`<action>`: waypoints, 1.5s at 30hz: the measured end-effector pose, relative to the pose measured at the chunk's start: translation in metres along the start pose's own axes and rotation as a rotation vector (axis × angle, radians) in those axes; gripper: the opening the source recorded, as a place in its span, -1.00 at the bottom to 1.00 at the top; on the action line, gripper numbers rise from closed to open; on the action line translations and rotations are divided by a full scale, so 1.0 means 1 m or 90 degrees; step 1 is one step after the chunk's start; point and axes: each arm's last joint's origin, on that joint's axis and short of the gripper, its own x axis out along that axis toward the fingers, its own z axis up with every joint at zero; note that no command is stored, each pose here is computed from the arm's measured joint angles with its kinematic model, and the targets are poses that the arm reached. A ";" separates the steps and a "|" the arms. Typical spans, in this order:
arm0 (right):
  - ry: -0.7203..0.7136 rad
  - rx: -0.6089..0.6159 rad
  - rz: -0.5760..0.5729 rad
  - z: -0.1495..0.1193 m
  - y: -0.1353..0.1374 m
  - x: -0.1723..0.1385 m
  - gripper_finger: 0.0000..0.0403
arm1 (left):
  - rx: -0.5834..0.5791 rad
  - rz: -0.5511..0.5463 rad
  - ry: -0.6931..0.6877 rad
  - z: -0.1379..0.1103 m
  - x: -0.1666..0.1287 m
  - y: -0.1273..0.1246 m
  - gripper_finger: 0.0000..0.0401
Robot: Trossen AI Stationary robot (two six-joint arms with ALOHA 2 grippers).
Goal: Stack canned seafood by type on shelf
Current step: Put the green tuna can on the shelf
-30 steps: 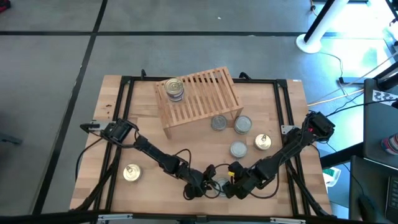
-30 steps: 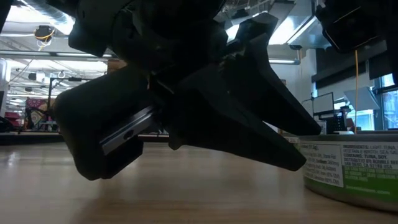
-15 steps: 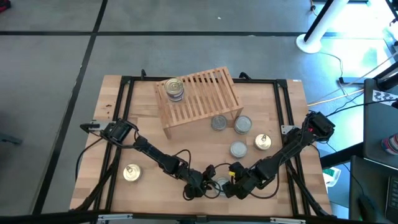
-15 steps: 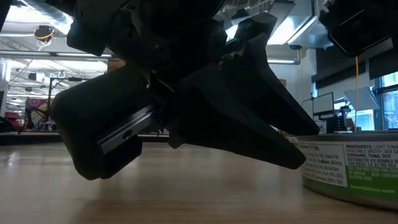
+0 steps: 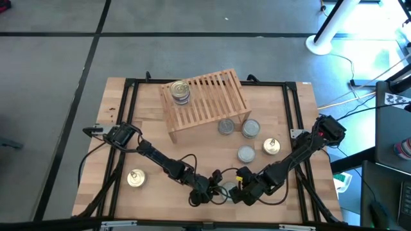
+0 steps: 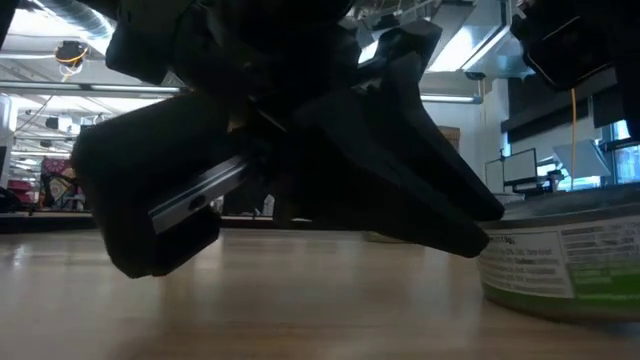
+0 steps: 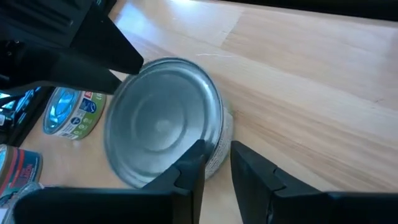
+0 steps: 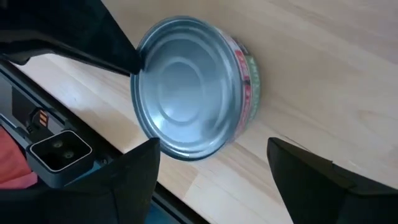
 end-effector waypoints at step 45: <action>-0.153 -0.504 -0.017 0.009 0.002 -0.023 0.46 | -0.046 -0.008 0.015 -0.003 0.000 -0.002 -0.70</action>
